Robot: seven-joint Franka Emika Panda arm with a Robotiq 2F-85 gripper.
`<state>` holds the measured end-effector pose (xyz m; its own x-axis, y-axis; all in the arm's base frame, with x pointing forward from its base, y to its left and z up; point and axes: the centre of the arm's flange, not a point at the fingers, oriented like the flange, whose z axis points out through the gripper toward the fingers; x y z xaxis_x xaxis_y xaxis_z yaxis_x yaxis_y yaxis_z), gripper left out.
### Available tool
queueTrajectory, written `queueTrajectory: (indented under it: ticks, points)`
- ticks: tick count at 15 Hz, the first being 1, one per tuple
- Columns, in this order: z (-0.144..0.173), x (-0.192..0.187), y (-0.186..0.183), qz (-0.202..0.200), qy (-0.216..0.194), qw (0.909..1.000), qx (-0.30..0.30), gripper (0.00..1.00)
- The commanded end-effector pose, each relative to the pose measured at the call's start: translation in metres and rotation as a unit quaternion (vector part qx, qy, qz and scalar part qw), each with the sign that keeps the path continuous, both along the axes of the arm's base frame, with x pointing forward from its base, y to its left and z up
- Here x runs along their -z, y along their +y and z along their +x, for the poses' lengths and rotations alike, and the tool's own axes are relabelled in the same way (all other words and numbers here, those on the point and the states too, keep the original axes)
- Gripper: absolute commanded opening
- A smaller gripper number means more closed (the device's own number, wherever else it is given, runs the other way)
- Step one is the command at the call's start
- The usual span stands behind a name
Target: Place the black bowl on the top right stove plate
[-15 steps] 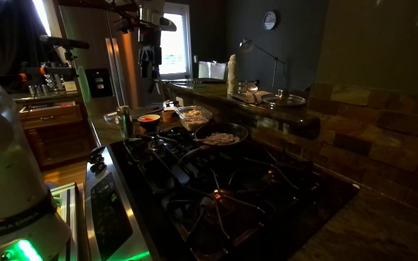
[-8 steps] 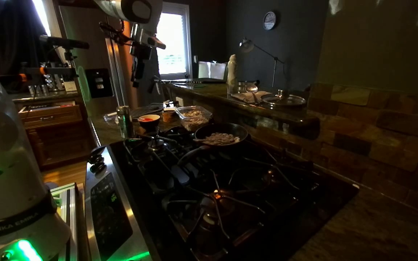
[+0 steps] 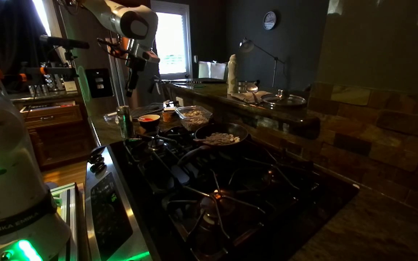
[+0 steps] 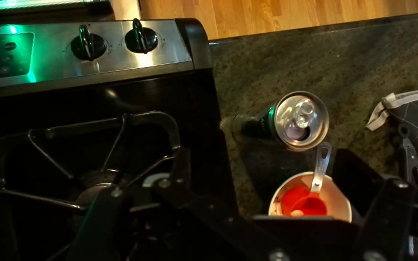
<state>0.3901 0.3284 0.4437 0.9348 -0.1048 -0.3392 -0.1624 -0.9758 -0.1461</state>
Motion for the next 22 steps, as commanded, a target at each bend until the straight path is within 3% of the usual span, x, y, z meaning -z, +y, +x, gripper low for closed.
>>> queueTrajectory:
  ticks: [1, 4, 8, 16, 18, 19, 20, 22]
  points:
    - [0.004, 0.009, 0.014, 0.032, -0.049, 0.9981, 0.02, 1.0]
    - [0.015, 0.032, 0.04, 0.067, -0.1, 0.9923, 0.028, 1.0]
    - [0.015, 0.07, 0.055, 0.072, -0.099, 0.9925, 0.003, 1.0]
    - [0.02, 0.133, 0.069, 0.033, -0.121, 0.9916, 0.033, 1.0]
    - [0.023, 0.141, 0.069, 0.026, -0.121, 0.9917, 0.034, 0.88]
    - [0.023, 0.144, 0.069, 0.022, -0.123, 0.9915, 0.036, 0.71]
    - [0.024, 0.146, 0.069, 0.019, -0.124, 0.9913, 0.039, 0.69]
    - [0.025, 0.149, 0.068, 0.011, -0.129, 0.9905, 0.048, 0.54]
